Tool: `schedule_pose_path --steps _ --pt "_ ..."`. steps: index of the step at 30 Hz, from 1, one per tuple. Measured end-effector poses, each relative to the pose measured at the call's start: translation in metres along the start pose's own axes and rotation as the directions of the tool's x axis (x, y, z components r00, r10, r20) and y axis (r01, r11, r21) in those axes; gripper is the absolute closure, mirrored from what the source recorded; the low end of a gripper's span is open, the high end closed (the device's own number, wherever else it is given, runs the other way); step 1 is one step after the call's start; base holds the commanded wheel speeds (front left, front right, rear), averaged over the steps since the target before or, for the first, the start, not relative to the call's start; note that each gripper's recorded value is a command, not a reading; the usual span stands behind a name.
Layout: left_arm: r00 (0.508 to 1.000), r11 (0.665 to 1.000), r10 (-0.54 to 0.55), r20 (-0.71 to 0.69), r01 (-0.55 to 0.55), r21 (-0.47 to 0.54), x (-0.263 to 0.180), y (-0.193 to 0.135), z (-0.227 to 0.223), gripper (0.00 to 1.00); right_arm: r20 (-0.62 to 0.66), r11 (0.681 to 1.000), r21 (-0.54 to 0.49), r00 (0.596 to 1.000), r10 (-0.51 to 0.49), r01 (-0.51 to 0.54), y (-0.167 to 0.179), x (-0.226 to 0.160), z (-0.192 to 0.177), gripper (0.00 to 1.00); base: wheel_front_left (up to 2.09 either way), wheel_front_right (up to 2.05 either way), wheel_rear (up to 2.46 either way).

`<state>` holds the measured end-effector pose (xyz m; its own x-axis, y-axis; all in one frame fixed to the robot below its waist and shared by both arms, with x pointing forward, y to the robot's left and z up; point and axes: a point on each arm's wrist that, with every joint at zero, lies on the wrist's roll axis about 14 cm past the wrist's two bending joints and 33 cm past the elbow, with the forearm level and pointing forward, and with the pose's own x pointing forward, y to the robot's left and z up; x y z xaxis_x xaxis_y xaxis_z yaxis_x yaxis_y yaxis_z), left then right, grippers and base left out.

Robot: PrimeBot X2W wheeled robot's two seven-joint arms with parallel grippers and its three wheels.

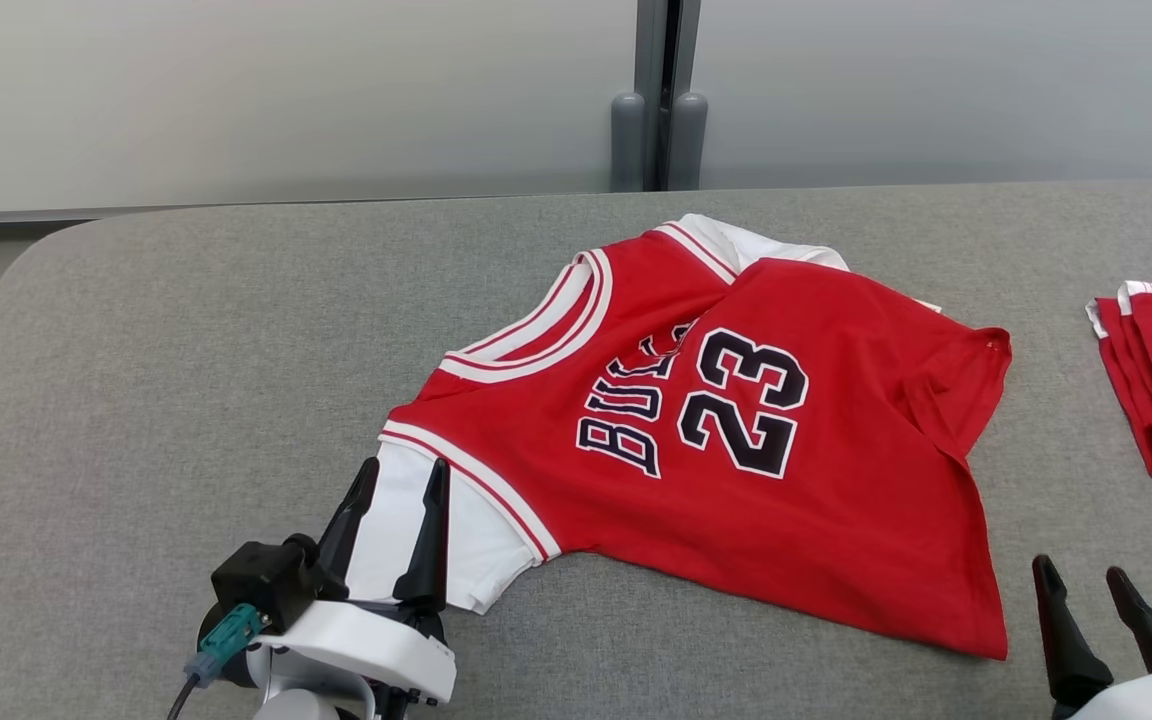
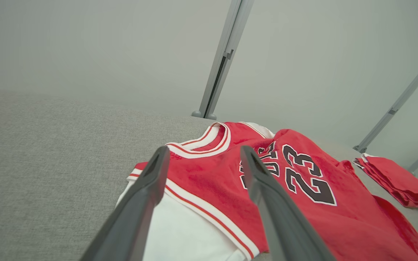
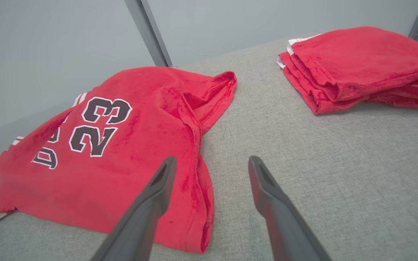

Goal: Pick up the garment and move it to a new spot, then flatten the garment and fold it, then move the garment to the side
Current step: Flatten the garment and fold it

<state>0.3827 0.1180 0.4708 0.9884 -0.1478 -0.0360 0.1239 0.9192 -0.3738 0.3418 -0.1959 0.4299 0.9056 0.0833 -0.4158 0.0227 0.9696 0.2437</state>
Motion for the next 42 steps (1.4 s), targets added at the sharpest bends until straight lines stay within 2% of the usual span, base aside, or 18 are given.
schedule_pose_path --steps 2,4,6,9,13,14,21,26,32,33,34,35,39,42 --pt "1.000 1.000 0.005 0.002 -0.005 0.001 -0.001 0.002 0.001 0.00 0.079 0.999 0.016 0.996 0.028 -0.030 0.009 0.002 0.009 0.00 0.00 0.00 0.00" --pt "1.000 1.000 0.007 0.002 -0.007 0.002 -0.001 0.003 0.001 0.00 0.145 0.997 -0.016 0.986 0.078 -0.076 0.021 0.003 0.015 0.00 0.00 0.00 0.00" --pt "1.000 1.000 0.013 -0.005 -0.013 0.012 -0.002 0.005 -0.001 0.00 0.267 0.992 -0.017 0.956 0.124 -0.124 0.033 0.006 0.031 0.00 0.00 0.00 0.00" --pt "0.999 0.998 0.049 -0.023 -0.048 0.038 -0.003 0.014 -0.007 0.00 0.327 0.986 -0.036 0.931 0.164 -0.162 0.044 0.011 0.041 0.00 0.00 0.00 0.00" --pt "0.989 0.989 0.128 -0.078 -0.121 0.079 -0.010 0.032 -0.024 0.00 0.318 0.981 -0.058 0.928 0.192 -0.183 0.049 0.016 0.038 0.00 0.00 0.00 0.00" --pt "0.978 0.981 0.165 -0.126 -0.149 0.125 -0.016 0.042 -0.039 0.00 0.314 0.979 -0.076 0.927 0.204 -0.190 0.051 0.019 0.037 0.00 0.00 0.00 0.00" --pt "0.946 0.963 0.234 -0.226 -0.193 0.190 -0.021 0.062 -0.067 0.00 0.302 0.981 -0.070 0.934 0.192 -0.179 0.047 0.023 0.029 0.00 0.00 0.00 0.00" --pt "0.902 0.942 0.298 -0.312 -0.225 0.248 -0.031 0.079 -0.089 0.00 0.305 0.983 -0.061 0.935 0.181 -0.171 0.045 0.024 0.027 0.00 0.00 0.00 0.00" --pt "0.891 0.945 0.290 -0.350 -0.210 0.251 -0.031 0.080 -0.095 0.00 0.297 0.985 -0.056 0.939 0.172 -0.163 0.043 0.023 0.024 0.00 0.00 0.00 0.00" --pt "0.892 0.948 0.280 -0.355 -0.200 0.246 -0.031 0.079 -0.095 0.43 0.295 0.986 -0.053 0.941 0.167 -0.158 0.041 0.023 0.022 0.00 0.00 0.00 0.00" --pt "0.894 0.952 0.270 -0.358 -0.193 0.236 -0.030 0.077 -0.095 0.97 0.294 0.987 -0.049 0.942 0.159 -0.152 0.039 0.023 0.022 0.00 0.00 0.00 0.00" --pt "0.896 0.956 0.259 -0.359 -0.186 0.225 -0.030 0.075 -0.095 1.00 0.289 0.988 -0.048 0.945 0.152 -0.144 0.037 0.023 0.020 0.00 0.00 0.00 0.00" --pt "0.914 0.969 0.228 -0.336 -0.178 0.174 -0.025 0.070 -0.089 1.00 0.205 0.996 -0.045 0.975 0.088 -0.081 0.019 0.026 -0.002 0.00 0.00 0.00 0.00" --pt "0.941 0.971 0.223 -0.253 -0.192 0.141 -0.011 0.068 -0.065 1.00 0.141 0.997 -0.023 0.987 0.072 -0.069 0.019 0.025 -0.019 0.00 0.00 0.00 0.00"
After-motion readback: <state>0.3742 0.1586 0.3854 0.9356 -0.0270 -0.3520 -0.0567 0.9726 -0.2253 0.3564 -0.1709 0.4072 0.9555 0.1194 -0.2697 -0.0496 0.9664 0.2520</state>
